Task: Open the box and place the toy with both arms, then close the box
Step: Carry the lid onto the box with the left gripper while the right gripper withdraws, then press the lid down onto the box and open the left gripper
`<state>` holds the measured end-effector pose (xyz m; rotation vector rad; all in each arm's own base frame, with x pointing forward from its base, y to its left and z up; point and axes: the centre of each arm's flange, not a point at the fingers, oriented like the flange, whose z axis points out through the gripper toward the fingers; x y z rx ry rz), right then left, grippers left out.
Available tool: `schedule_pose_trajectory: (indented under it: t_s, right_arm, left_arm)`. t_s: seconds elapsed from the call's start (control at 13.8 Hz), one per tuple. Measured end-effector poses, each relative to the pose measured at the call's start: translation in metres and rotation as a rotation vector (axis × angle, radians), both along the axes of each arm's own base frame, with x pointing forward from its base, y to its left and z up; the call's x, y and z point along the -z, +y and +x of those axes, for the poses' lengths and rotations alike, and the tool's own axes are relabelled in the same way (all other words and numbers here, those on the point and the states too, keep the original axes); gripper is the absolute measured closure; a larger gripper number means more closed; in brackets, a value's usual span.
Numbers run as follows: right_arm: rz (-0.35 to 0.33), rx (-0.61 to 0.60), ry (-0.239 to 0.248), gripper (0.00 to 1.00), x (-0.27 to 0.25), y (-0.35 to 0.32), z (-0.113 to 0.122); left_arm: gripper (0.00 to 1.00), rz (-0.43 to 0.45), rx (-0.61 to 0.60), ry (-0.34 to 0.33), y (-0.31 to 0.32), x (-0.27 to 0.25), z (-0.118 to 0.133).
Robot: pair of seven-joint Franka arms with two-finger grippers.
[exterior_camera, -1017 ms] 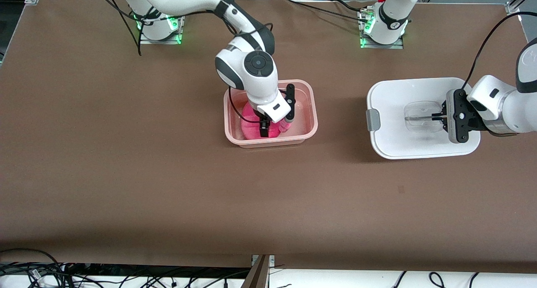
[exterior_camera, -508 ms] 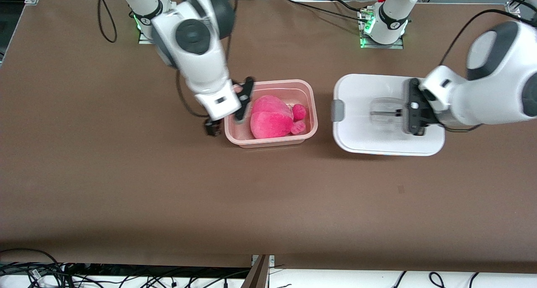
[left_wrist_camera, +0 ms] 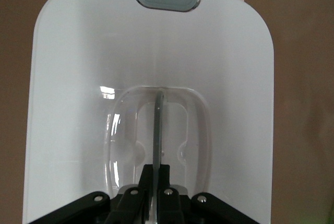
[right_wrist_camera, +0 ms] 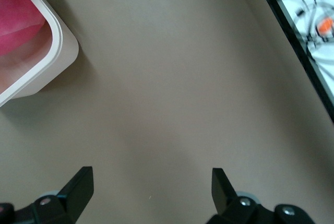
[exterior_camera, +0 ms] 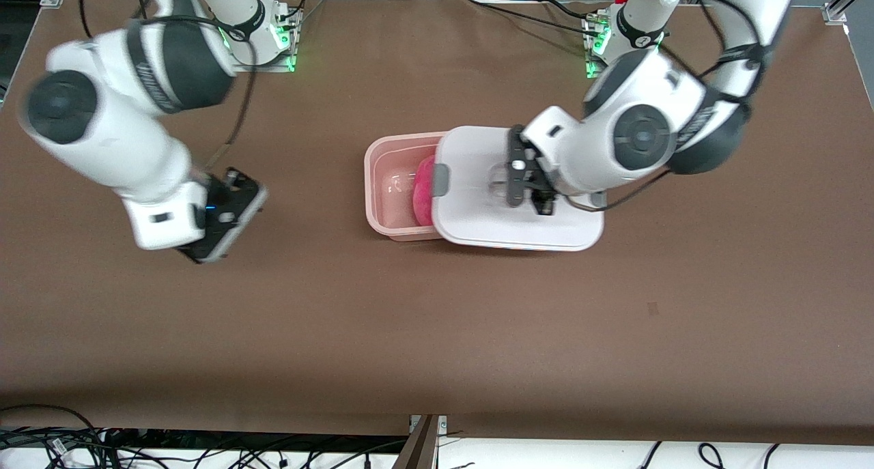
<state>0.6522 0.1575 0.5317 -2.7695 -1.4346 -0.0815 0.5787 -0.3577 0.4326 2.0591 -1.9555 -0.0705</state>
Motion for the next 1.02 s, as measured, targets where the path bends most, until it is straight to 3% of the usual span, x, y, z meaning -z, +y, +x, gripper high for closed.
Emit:
schedule_pose_trajectory:
  t_s: [0.36,0.65,1.02]
  right_arm:
    - [0.052,0.329,0.052,0.00,-0.036,-0.060,-0.021]
    - [0.040,0.569,0.067,0.00,-0.052,-0.067,-0.061]
    - [-0.001,0.718,0.046,0.00,-0.057,-0.074,-0.095]
  left_arm:
    - [0.93,0.080,-0.077,-0.054,-0.104,0.041,-0.053]
    - [0.93,0.069,-0.091,-0.055,-0.113,0.064,-0.050]
    - [0.93,0.076,-0.097,-0.040,-0.121,0.075,-0.055]
